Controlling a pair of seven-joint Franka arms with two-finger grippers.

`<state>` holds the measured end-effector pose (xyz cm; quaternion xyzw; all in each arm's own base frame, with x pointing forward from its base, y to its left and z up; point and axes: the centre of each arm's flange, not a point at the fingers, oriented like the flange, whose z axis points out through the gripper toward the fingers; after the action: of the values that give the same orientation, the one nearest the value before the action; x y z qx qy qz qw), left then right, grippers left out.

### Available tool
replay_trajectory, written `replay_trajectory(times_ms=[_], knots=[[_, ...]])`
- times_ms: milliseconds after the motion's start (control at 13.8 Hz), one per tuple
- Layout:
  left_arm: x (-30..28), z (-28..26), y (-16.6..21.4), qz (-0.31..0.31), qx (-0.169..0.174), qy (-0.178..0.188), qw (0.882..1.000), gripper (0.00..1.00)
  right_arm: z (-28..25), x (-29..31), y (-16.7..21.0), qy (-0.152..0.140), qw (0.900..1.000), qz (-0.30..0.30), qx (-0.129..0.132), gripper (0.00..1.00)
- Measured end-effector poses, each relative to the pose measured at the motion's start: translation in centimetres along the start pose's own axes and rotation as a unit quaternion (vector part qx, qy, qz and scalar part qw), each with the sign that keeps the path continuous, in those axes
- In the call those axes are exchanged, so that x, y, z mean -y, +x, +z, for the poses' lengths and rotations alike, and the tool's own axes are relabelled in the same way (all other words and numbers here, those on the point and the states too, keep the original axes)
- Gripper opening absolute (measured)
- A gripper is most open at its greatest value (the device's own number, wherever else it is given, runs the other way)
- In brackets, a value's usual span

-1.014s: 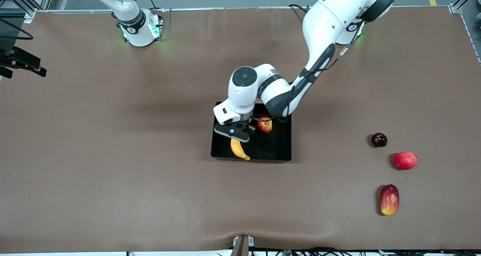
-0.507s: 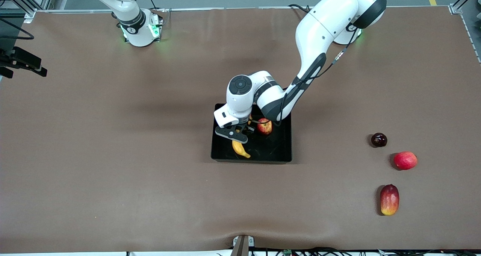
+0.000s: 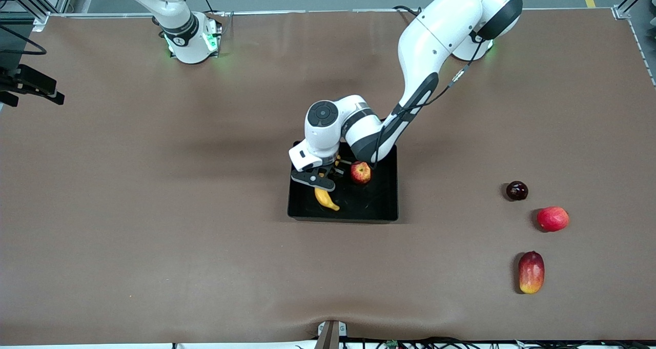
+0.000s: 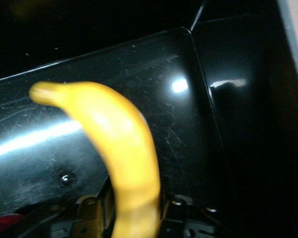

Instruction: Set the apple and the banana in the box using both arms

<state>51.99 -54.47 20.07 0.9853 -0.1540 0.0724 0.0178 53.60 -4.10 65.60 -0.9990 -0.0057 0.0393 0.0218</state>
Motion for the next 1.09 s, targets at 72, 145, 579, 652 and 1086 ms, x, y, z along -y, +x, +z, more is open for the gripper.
replay_trajectory(times_ms=[72, 145, 579, 652, 1086], knots=[[0.3, -0.4, 0.4, -0.005, 0.0, 0.004, 1.0, 0.62, 0.0, 0.0, 0.0, 0.0, 1.0, 0.0, 0.0, 1.0], [0.8, -1.3, 0.9, -0.01, 0.003, 0.013, 1.0, 0.74, 0.0, 0.0, 0.0, 0.0, 1.0, 0.0, 0.0, 1.0], [10.4, -16.9, 6.9, -0.083, -0.021, 0.051, 0.995, 1.0, 0.0, -0.1, 0.0, 0.0, 1.0, 0.001, 0.001, 1.0], [13.0, -19.7, 7.5, -0.092, -0.02, 0.053, 0.994, 1.0, 0.0, -0.1, -0.1, 0.0, 1.0, 0.001, 0.001, 1.0], [29.9, -29.7, 8.3, -0.163, 0.002, 0.094, 0.982, 1.0, 0.1, -0.1, -0.1, 0.0, 1.0, 0.001, 0.002, 1.0]])
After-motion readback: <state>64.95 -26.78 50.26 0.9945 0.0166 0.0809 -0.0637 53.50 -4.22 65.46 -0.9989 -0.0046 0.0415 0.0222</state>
